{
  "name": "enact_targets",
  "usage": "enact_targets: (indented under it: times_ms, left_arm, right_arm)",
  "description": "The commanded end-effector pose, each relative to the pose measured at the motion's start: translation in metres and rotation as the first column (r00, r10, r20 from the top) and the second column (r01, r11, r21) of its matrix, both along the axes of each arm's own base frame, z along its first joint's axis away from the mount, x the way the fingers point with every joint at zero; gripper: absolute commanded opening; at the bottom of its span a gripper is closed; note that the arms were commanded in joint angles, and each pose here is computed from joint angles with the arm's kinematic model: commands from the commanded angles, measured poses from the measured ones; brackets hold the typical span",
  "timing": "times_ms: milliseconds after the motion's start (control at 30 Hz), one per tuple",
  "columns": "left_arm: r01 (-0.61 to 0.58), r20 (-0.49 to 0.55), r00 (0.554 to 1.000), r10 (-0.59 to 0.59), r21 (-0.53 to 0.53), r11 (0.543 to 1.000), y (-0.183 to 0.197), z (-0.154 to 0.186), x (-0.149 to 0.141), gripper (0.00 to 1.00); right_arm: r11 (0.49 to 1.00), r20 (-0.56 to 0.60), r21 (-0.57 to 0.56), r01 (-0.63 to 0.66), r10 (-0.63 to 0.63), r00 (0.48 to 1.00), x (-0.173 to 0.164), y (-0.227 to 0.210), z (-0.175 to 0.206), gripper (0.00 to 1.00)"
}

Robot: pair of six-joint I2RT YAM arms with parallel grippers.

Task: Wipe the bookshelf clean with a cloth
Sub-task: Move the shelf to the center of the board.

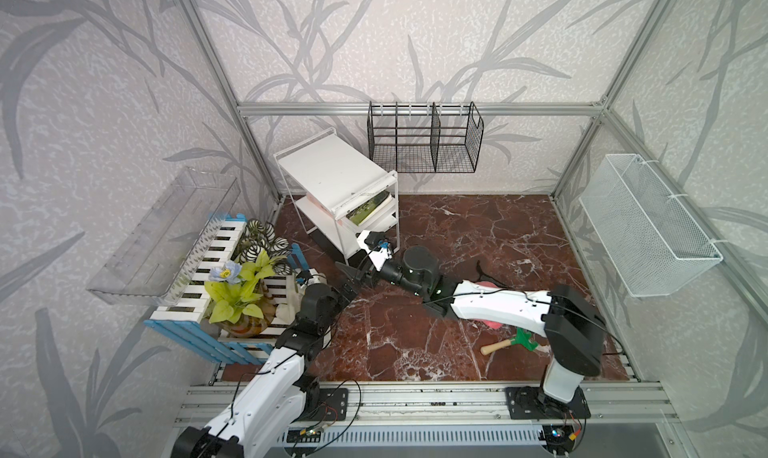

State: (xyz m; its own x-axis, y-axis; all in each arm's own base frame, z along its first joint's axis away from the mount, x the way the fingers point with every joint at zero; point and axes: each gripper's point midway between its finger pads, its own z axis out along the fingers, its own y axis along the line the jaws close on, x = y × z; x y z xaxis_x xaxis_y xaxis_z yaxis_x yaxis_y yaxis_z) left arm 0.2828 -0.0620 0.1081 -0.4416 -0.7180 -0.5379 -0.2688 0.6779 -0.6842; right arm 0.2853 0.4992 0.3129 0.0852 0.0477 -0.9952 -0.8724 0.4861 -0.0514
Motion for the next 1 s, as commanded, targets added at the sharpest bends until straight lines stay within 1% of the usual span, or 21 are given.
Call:
enact_targets:
  times_ms: [0,100,233,300,333,400,467,500,567,633,700,733,833,900,967]
  left_arm:
    - [-0.007,0.041,0.999,0.007,0.005,1.0,0.003,0.014,0.004,1.0]
    - [-0.015,0.043,0.999,0.014,0.032,0.999,0.006,0.014,0.007,1.0]
    - [0.002,0.016,1.0,-0.004,0.09,0.996,0.008,0.011,0.011,1.0]
    - [0.003,-0.006,1.0,-0.002,0.128,0.992,0.011,0.008,0.013,1.0]
    - [0.009,-0.024,1.0,-0.006,0.154,0.988,0.012,0.005,0.014,1.0]
    - [0.022,-0.042,0.999,-0.014,0.192,0.981,0.013,0.003,0.016,1.0]
    - [0.032,-0.044,0.999,-0.022,0.228,0.973,0.015,0.005,0.019,1.0]
    - [0.042,-0.041,0.999,-0.032,0.252,0.967,0.015,0.007,0.021,1.0]
    - [0.056,-0.052,0.998,-0.041,0.305,0.951,0.018,0.01,0.025,1.0]
    - [0.08,-0.052,0.996,-0.066,0.332,0.94,0.016,0.015,0.03,1.0]
    - [0.112,-0.03,0.994,-0.108,0.317,0.942,0.008,0.019,0.034,1.0]
    - [0.13,-0.01,0.991,-0.133,0.302,0.944,0.002,0.021,0.035,1.0]
    - [0.152,0.049,0.984,-0.171,0.264,0.952,-0.008,0.025,0.037,1.0]
    - [0.162,0.075,0.979,-0.189,0.267,0.95,-0.01,0.03,0.038,1.0]
    - [0.185,0.097,0.971,-0.22,0.284,0.941,-0.014,0.036,0.038,1.0]
  right_arm:
    - [0.99,0.087,0.066,0.124,-0.129,0.988,0.033,0.007,0.023,0.86]
    - [0.99,0.113,0.054,0.127,-0.133,0.985,0.044,0.024,0.015,0.77]
    - [0.993,0.136,0.021,0.119,-0.121,0.983,0.051,0.038,0.009,0.52]
    - [0.992,0.116,-0.03,0.125,-0.121,0.986,0.057,0.04,-0.002,0.41]
    - [0.992,0.117,-0.045,0.12,-0.114,0.987,0.06,0.038,-0.002,0.29]
    - [0.992,0.119,-0.061,0.11,-0.102,0.988,0.063,0.03,0.0,0.15]
    - [0.989,0.133,-0.073,0.128,-0.117,0.984,0.064,0.014,0.004,0.03]
    - [0.986,0.143,-0.08,0.145,-0.133,0.981,0.066,0.004,0.005,0.0]
    - [0.979,0.16,-0.091,0.182,-0.166,0.973,0.066,-0.018,0.007,0.0]
    - [0.972,0.161,-0.093,0.215,-0.199,0.967,0.066,-0.043,0.008,0.0]
    - [0.965,0.169,-0.08,0.251,-0.235,0.957,0.062,-0.068,0.013,0.0]
    - [0.962,0.172,-0.095,0.258,-0.239,0.956,0.058,-0.077,0.007,0.0]
    - [0.957,0.198,-0.113,0.269,-0.243,0.95,0.047,-0.113,0.005,0.0]
    - [0.957,0.171,-0.124,0.262,-0.239,0.956,0.042,-0.136,0.002,0.0]
    - [0.947,0.123,-0.149,0.286,-0.269,0.955,0.047,-0.163,-0.002,0.0]
